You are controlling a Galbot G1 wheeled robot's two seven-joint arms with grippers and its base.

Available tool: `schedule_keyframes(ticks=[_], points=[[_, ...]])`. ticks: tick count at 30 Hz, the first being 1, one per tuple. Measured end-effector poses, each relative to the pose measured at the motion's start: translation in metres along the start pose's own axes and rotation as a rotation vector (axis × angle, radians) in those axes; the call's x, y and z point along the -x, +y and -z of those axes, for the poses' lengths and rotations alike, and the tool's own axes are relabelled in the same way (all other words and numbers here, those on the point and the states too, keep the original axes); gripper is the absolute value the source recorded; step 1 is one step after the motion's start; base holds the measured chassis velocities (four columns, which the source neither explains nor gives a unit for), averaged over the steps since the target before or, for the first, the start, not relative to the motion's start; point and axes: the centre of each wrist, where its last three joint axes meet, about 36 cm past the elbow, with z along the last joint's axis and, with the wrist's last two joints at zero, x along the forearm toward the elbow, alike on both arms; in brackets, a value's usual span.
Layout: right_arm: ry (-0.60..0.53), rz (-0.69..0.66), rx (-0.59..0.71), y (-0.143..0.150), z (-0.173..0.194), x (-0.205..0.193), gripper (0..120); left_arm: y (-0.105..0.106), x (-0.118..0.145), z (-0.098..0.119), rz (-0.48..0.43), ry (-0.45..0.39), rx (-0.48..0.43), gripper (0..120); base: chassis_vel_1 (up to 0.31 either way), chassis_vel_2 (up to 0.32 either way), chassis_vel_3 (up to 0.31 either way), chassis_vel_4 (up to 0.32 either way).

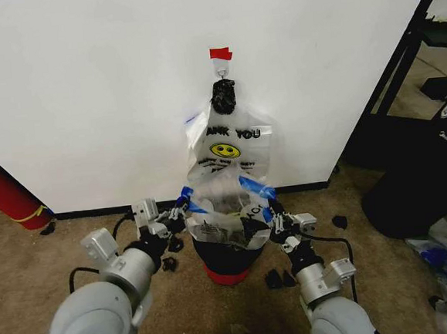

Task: Pick up the garbage bag from the wall and place it over the trash bin.

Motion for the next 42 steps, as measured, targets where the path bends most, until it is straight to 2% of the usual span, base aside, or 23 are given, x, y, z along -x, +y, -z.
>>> schedule_keyframes(ticks=[8,18,31,42], points=[[0.027,-0.035,-0.026,0.0,-0.013,-0.008,0,0.005,0.005,-0.014,0.047,0.049,-0.033,0,0.0,0.0,0.0,0.0],[0.113,-0.103,-0.045,0.002,-0.039,-0.013,0,0.019,0.02,-0.037,0.122,0.135,-0.035,0,0.0,0.0,0.0,0.0],[0.254,-0.202,-0.088,0.001,-0.051,-0.025,0,0.025,0.013,-0.044,0.189,0.197,-0.008,0,0.0,0.0,0.0,0.0],[0.339,-0.274,-0.112,-0.011,-0.061,-0.014,0,0.035,0.015,-0.05,0.239,0.238,0.009,0,0.0,0.0,0.0,0.0]])
